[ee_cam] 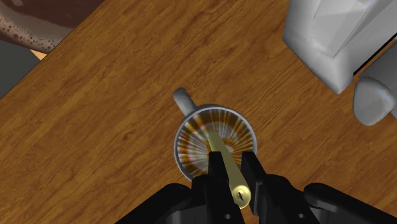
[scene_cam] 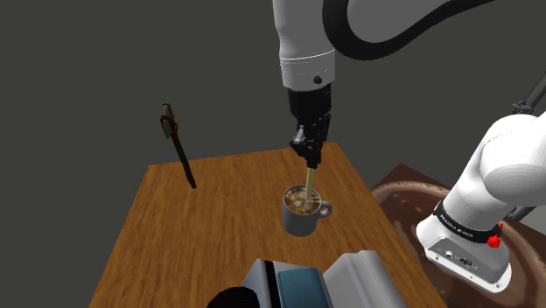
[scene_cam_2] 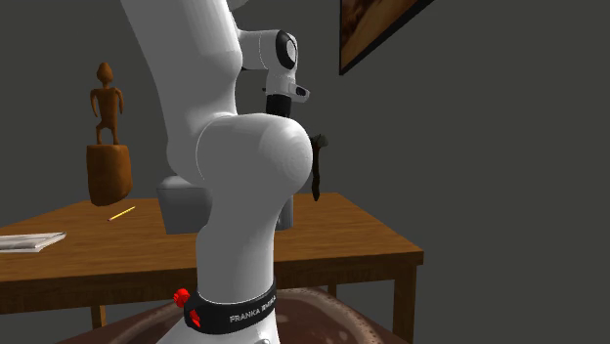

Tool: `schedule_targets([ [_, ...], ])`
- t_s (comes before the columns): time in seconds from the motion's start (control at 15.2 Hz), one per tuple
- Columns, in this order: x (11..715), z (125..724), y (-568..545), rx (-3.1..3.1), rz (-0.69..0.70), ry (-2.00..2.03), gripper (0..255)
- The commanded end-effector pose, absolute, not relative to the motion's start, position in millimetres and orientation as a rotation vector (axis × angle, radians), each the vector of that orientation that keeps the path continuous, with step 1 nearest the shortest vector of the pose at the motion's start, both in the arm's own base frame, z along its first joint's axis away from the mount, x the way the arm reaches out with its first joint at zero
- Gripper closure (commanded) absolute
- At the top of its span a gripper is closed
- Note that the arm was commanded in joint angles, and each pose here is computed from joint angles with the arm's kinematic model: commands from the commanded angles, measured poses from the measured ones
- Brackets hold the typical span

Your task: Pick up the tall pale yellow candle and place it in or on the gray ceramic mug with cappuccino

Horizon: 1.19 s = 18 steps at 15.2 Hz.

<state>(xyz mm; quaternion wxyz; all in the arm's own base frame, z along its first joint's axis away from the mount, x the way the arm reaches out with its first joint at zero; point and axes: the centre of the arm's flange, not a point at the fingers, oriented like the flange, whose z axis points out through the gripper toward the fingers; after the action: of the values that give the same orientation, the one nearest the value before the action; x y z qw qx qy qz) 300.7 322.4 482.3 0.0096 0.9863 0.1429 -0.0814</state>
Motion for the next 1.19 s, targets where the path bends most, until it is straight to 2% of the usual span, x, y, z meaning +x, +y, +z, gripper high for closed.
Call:
schedule_targets([
  [0.0, 302, 477, 322, 3.080, -0.254, 0.446, 255],
  [0.4, 302, 477, 322, 3.080, -0.254, 0.446, 255],
  [0.46, 302, 477, 322, 3.080, -0.254, 0.446, 0],
  [0.79, 302, 477, 322, 3.080, -0.254, 0.446, 0],
  [1.12, 310, 527, 324, 3.080, -0.254, 0.446, 0],
])
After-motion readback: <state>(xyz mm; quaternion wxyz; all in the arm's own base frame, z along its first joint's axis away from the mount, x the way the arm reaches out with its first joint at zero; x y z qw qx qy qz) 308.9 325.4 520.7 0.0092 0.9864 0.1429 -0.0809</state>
